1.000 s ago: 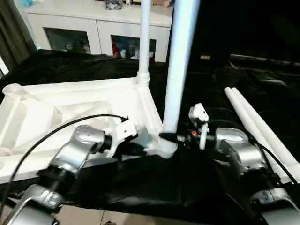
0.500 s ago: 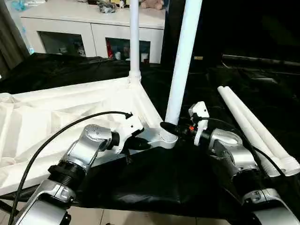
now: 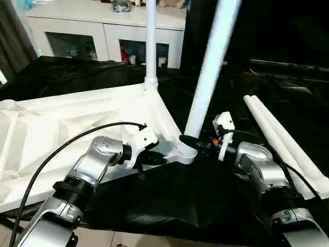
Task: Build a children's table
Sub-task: Insert table leg to table base
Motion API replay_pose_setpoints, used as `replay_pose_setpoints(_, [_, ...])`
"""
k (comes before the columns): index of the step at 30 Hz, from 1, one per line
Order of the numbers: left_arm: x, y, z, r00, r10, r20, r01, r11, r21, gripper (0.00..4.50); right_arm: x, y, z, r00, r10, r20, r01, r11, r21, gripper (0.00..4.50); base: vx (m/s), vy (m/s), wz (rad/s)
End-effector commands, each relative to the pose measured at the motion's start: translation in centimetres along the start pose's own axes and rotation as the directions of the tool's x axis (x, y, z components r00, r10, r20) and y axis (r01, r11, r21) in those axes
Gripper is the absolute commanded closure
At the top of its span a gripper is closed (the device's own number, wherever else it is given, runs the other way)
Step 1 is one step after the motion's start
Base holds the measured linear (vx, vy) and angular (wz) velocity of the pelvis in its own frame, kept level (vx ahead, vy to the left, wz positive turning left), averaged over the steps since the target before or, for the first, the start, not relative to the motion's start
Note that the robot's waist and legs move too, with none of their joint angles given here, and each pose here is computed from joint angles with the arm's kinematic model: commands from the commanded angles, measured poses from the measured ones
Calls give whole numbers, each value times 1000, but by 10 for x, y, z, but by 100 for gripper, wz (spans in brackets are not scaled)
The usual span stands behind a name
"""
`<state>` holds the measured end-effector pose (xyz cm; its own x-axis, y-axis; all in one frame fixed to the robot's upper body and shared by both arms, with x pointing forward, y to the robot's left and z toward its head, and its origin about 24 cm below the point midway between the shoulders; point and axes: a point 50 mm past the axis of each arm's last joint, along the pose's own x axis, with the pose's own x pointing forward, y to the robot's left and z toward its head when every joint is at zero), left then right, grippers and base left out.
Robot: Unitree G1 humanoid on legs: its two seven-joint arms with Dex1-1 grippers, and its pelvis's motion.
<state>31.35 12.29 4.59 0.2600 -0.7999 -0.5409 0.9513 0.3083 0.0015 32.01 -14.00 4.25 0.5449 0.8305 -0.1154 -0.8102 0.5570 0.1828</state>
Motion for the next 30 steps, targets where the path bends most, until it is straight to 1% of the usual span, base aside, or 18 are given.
replay_pose_setpoints(1, [-11,11,28,987,52,154,-61,997,54,450,-19,-3,-45,984,-101,-149,124,981,148,259,0,0,0])
replay_pose_setpoints(3, [-11,11,28,987,53,155,-62,997,54,450,-20,-3,-45,984,-107,-141,129,979,156,259,0,0,0])
replay_pose_setpoints(7, [-11,11,29,986,49,156,-59,997,57,450,-22,1,-51,984,-94,-148,119,979,166,259,0,0,0])
replay_pose_setpoints(9, [-12,12,28,987,49,153,-59,996,62,450,-22,4,-55,984,-84,-158,110,981,160,259,0,0,0])
replay_pose_setpoints(12, [-13,12,28,988,48,149,-58,996,64,450,-22,7,-56,984,-75,-159,101,982,161,259,0,0,0])
replay_pose_setpoints(13, [-14,12,28,989,44,143,-54,996,69,450,-22,10,-59,982,-55,-178,81,986,146,259,0,0,0])
replay_pose_setpoints(17, [-14,12,27,990,40,135,-50,996,76,450,-22,13,-61,979,-37,-202,63,990,124,259,0,0,0])
replay_pose_setpoints(18, [-15,11,27,992,34,124,-45,995,87,450,-20,14,-62,974,-19,-226,42,994,98,259,0,0,0])
replay_pose_setpoints(19, [-15,11,27,992,34,124,-45,995,87,450,-20,14,-62,974,-18,-226,41,994,97,259,0,0,0])
replay_pose_setpoints(20, [-14,10,27,993,26,118,-38,995,93,450,-17,14,-60,968,2,-249,17,997,72,259,0,0,0])
replay_pose_setpoints(23, [-14,8,26,994,12,112,-23,995,100,450,-13,14,-58,960,22,-279,-9,999,47,259,0,0,0])
replay_pose_setpoints(25, [-14,6,24,995,-1,103,-10,995,103,450,-11,14,-59,945,46,-324,-42,999,20,259,0,0,0])
replay_pose_setpoints(30, [-14,6,24,995,-5,103,-6,995,104,450,-9,16,-61,934,71,-350,-67,998,22,259,0,0,0])
